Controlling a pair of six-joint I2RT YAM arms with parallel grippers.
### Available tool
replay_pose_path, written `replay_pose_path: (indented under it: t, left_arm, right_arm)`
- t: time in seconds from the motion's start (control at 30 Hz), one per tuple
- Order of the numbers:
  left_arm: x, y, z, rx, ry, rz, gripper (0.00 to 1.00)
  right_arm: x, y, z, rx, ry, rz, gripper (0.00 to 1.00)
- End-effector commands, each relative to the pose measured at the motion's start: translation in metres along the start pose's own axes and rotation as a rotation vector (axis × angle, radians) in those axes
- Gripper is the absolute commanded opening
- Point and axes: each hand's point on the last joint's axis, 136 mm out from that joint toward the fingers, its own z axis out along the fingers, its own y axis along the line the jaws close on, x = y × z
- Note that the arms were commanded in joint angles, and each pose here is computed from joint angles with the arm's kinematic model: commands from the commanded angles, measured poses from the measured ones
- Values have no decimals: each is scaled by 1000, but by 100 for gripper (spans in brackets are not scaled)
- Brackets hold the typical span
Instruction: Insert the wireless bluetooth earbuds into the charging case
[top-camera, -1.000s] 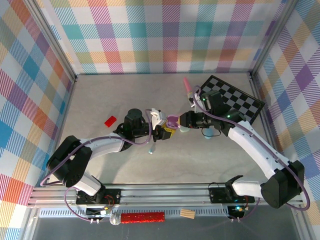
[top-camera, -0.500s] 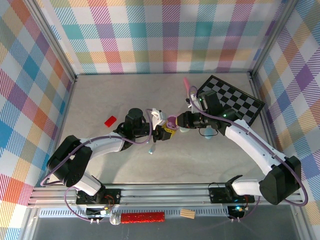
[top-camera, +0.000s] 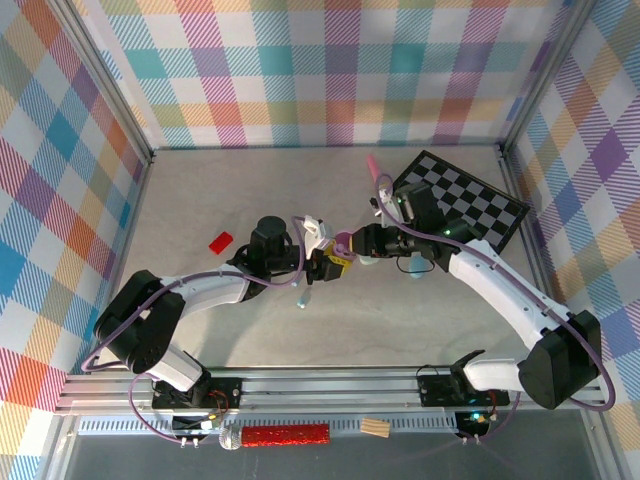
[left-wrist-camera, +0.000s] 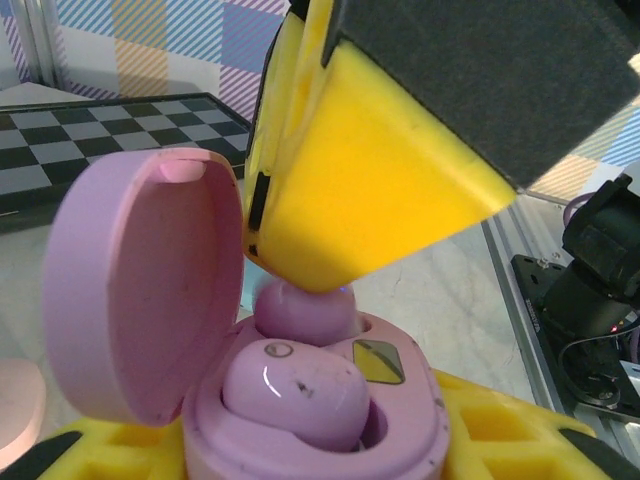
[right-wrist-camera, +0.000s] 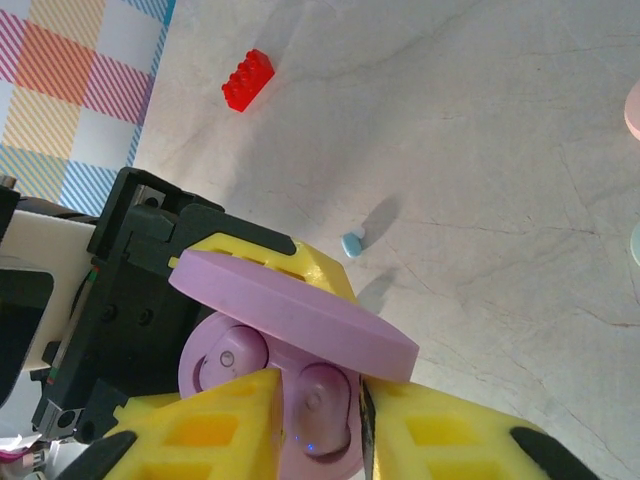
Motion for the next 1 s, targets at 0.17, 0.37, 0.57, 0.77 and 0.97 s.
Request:
replay_pose_path:
  t: [0.17,0.37,0.57,0.77,0.97]
  left_arm:
    - [-29,-14,4,72,-74,70,40]
    - [-28,-15,3,72,-75,74,40]
    - [-27,-16,2,73,-76,93,40]
    - [-28,-27,-2,115,-89,138,40]
    - [-31,-24,-3,94,-92,138,40]
  right_arm:
    - [-7,9,-14,-2,-66,-76,41]
    - [-14,25,-37,-27,-142,-140,54]
    - [-30,37,-50,-32,-209,-178,61]
    - [-37,46,-30,-90,-129,-195,71]
    - [-21,51,-24,-150,-46,-232,69]
